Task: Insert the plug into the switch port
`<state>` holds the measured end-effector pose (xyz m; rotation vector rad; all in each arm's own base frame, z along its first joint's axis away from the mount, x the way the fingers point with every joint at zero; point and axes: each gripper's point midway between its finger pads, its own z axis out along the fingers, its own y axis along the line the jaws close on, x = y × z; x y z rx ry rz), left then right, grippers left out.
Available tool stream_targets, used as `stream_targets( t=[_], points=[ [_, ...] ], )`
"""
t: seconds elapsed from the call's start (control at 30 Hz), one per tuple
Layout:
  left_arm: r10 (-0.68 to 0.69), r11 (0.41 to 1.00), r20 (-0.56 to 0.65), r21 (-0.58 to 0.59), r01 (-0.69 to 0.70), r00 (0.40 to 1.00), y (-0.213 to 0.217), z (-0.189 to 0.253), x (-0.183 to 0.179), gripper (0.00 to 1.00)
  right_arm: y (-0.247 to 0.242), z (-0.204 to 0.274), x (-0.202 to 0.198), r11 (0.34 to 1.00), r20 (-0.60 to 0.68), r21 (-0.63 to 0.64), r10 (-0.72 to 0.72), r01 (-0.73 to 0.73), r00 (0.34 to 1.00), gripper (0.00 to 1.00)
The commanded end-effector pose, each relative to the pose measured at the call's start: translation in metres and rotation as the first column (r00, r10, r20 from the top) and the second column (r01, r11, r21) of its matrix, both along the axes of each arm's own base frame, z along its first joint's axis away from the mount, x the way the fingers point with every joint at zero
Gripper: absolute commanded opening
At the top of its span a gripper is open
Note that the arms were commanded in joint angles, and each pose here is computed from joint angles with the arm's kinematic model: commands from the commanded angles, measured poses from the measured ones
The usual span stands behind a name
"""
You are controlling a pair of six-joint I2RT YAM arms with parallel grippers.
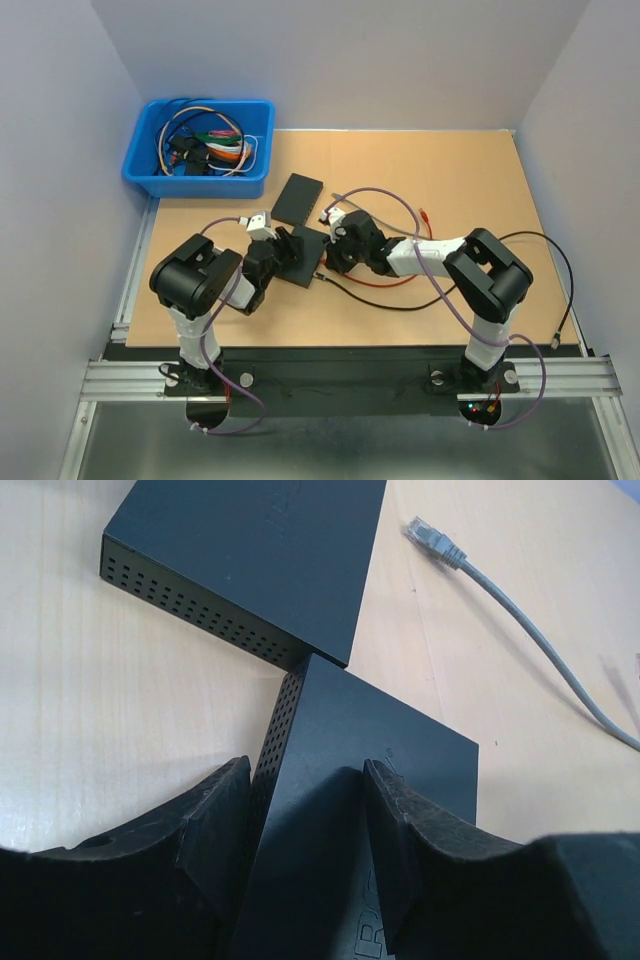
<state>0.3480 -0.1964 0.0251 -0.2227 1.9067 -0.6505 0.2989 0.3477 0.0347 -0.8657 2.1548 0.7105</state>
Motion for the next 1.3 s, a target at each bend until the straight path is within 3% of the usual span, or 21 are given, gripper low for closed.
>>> stream_targets(
  t=[0.0,0.17,0.37,0.67,0.93,1.1,1.27],
  points=[
    [-0.52,0.846,-0.541,-0.22,0.486,0.661,-0.083,-0.089,-0.186,0.57,0.109,0.191,0.018,0.793,0.424,0.512,0.1,-0.33,0.9,0.0],
    [-0.511,0.851,-0.55,-0.213,0.48,0.661,-0.088,-0.088,-0.194,0.58,0.12,0.202,0.016,0.765,0.425,0.533,0.127,-0.361,0.896,0.0],
    [-0.496,0.852,-0.57,-0.173,0.495,0.655,-0.098,-0.094,-0.193,0.58,0.141,0.21,-0.021,0.718,0.435,0.538,0.212,-0.441,0.875,0.0],
    [-0.457,0.856,-0.586,-0.086,0.51,0.669,-0.091,-0.098,-0.187,0.58,0.147,0.191,-0.054,0.73,0.377,0.473,0.338,-0.494,0.862,0.01],
    [-0.44,0.864,-0.593,-0.075,0.498,0.675,-0.084,-0.097,-0.191,0.58,0.13,0.153,-0.045,0.843,0.316,0.375,0.275,-0.385,0.908,0.01],
    [-0.389,0.888,-0.604,-0.044,0.458,0.696,-0.072,-0.096,-0.19,0.58,0.101,0.119,-0.038,0.922,0.271,0.278,0.193,-0.269,0.943,0.07],
    [-0.342,0.903,-0.61,-0.002,0.431,0.715,-0.062,-0.097,-0.188,0.58,0.069,0.109,-0.039,0.957,0.263,0.235,0.108,-0.172,0.959,0.11]
  ],
)
